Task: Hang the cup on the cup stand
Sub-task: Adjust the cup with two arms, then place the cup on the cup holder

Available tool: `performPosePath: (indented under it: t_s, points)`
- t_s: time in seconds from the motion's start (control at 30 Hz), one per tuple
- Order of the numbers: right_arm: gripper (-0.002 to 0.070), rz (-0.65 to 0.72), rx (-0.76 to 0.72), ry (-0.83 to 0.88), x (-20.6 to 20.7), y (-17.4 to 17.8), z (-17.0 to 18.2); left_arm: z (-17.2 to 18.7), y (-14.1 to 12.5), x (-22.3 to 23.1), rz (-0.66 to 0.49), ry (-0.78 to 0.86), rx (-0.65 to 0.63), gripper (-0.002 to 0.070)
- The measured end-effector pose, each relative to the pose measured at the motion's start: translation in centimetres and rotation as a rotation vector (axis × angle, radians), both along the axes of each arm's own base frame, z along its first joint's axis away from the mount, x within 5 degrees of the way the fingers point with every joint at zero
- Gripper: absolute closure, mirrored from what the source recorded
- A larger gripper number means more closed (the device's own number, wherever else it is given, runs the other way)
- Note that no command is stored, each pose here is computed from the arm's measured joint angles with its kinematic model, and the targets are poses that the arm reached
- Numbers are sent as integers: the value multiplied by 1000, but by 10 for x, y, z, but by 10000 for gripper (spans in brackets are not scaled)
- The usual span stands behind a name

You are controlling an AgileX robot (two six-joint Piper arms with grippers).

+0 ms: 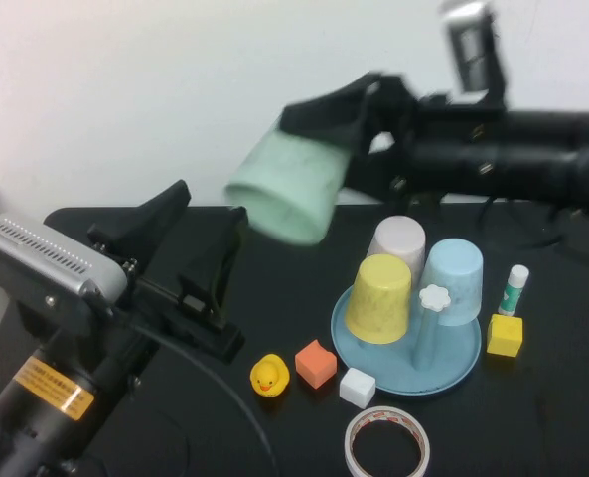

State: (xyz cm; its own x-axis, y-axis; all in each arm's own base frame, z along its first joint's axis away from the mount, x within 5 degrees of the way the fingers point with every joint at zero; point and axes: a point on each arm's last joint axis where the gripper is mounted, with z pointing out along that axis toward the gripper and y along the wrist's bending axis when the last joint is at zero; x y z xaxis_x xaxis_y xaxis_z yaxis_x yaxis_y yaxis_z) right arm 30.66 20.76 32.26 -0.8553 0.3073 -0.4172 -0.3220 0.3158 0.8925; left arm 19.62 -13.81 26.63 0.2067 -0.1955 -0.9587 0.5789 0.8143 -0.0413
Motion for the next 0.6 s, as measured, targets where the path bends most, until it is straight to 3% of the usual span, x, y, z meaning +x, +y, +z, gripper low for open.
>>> performPosePath:
  t_s: [0.17,0.3,0.47,0.6]
  points:
    - [84,-48,-53,-244,1,-33,28,13,0,-14,-70,-35,71,235]
    - [84,-45,-133,-490,-8,-55,51,21,6,-26,-97,8,95,255]
    - [84,65,-399,-802,-30,-70,64,18,20,-39,-66,191,206,449]
    - [84,279,-679,-935,-44,-76,50,12,30,-49,-39,318,301,614]
